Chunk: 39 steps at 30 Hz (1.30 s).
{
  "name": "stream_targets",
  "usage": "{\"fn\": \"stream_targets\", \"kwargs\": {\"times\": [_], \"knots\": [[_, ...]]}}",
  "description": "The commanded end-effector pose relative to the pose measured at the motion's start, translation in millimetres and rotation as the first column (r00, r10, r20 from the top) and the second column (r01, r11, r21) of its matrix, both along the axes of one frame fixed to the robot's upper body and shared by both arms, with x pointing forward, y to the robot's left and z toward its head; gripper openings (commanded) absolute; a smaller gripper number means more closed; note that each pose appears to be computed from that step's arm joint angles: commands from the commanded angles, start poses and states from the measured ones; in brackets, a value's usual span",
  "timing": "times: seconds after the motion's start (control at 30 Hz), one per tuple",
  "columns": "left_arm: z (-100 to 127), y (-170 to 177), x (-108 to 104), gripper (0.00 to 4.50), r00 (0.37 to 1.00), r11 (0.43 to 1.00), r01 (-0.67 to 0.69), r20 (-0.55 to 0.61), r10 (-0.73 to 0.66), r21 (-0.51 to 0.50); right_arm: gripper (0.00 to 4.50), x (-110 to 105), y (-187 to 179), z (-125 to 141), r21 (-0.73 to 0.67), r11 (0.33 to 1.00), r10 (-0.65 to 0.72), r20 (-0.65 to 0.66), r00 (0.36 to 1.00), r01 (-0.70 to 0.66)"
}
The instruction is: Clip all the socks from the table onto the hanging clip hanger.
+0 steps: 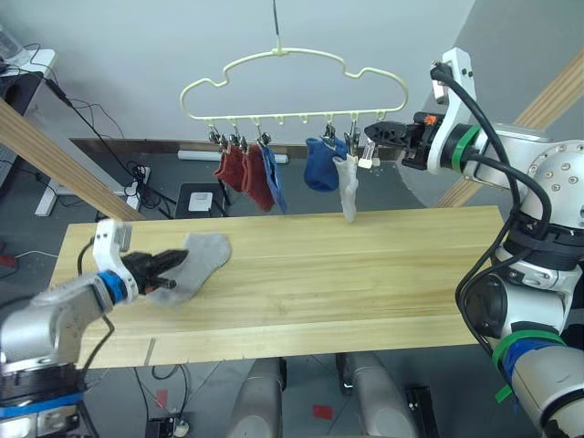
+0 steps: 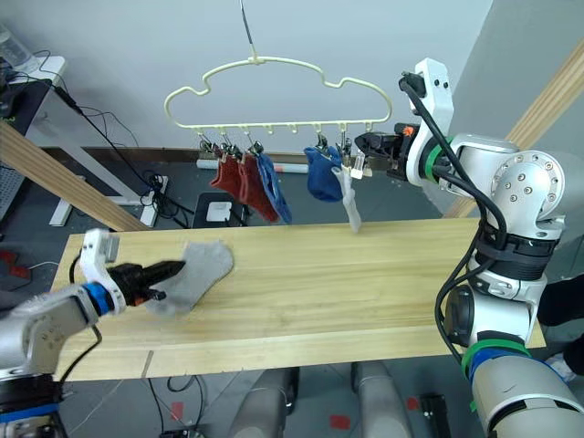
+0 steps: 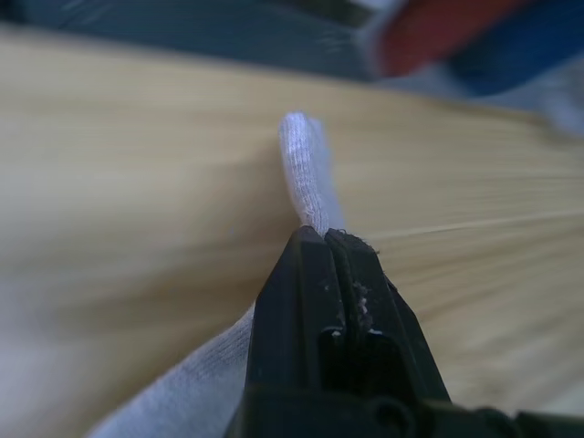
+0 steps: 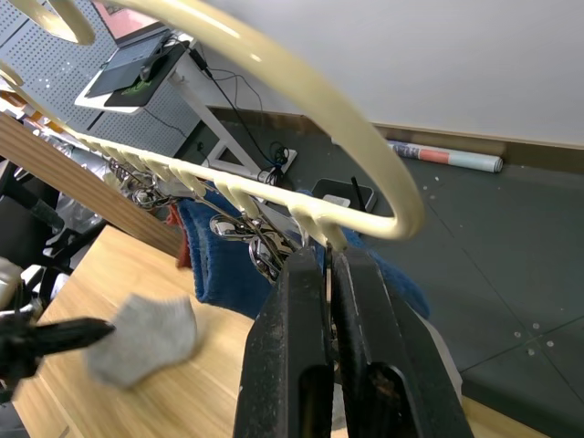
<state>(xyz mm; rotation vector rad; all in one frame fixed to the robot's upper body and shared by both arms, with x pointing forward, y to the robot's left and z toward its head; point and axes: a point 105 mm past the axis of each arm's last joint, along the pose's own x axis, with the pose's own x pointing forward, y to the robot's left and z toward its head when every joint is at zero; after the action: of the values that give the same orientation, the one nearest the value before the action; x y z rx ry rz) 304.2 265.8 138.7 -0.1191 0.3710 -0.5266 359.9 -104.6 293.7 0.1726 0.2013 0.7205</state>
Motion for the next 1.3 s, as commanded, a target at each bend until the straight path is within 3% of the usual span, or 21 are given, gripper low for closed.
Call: {"fn": "stream_targets", "kwargs": {"times": [0.03, 0.17, 0.3, 0.4, 0.5, 0.63, 1.0, 1.3], "knots": [[10, -13, -9, 0.02, 0.996, 0.996, 0.086, -0.019, -0.087, -0.024, 0.0, -3, -3, 7, 0.007, 1.0, -0.002, 0.039, 0.999, 0.001], [23, -35, -17, 0.02, 0.969, 0.97, 0.243, -0.037, -0.243, 0.006, 0.0, -1, -3, 5, 0.011, 1.0, -0.002, 0.038, 0.999, 0.002], [34, -62, -30, 0.02, 0.912, 0.912, 0.41, -0.035, -0.409, 0.022, 0.0, -2, -4, 4, 0.012, 1.0, 0.001, 0.033, 0.999, -0.002], [55, -86, -34, 0.02, 0.849, 0.849, 0.529, 0.019, -0.529, 0.002, 0.0, -3, -5, 4, 0.027, 0.999, 0.018, 0.014, 1.0, -0.018], [63, -93, -33, 0.02, 0.83, 0.83, 0.557, 0.038, -0.556, -0.006, 0.0, -3, -6, 5, 0.039, 0.999, 0.025, 0.005, 1.0, -0.025], [98, -114, -22, 0.02, 0.763, 0.767, 0.64, 0.151, -0.629, -0.042, 0.0, -9, -11, 12, 0.102, 0.99, 0.102, -0.043, 0.994, -0.098], [132, -132, -13, 0.02, 0.708, 0.704, 0.7, 0.244, -0.663, -0.121, 0.0, -9, -13, 13, 0.187, 0.977, 0.126, -0.097, 0.987, -0.106], [134, -147, -12, 0.02, 0.67, 0.657, 0.739, 0.277, -0.689, -0.152, 0.0, -8, -11, 19, 0.287, 0.949, 0.169, -0.113, 0.979, -0.13]]}}
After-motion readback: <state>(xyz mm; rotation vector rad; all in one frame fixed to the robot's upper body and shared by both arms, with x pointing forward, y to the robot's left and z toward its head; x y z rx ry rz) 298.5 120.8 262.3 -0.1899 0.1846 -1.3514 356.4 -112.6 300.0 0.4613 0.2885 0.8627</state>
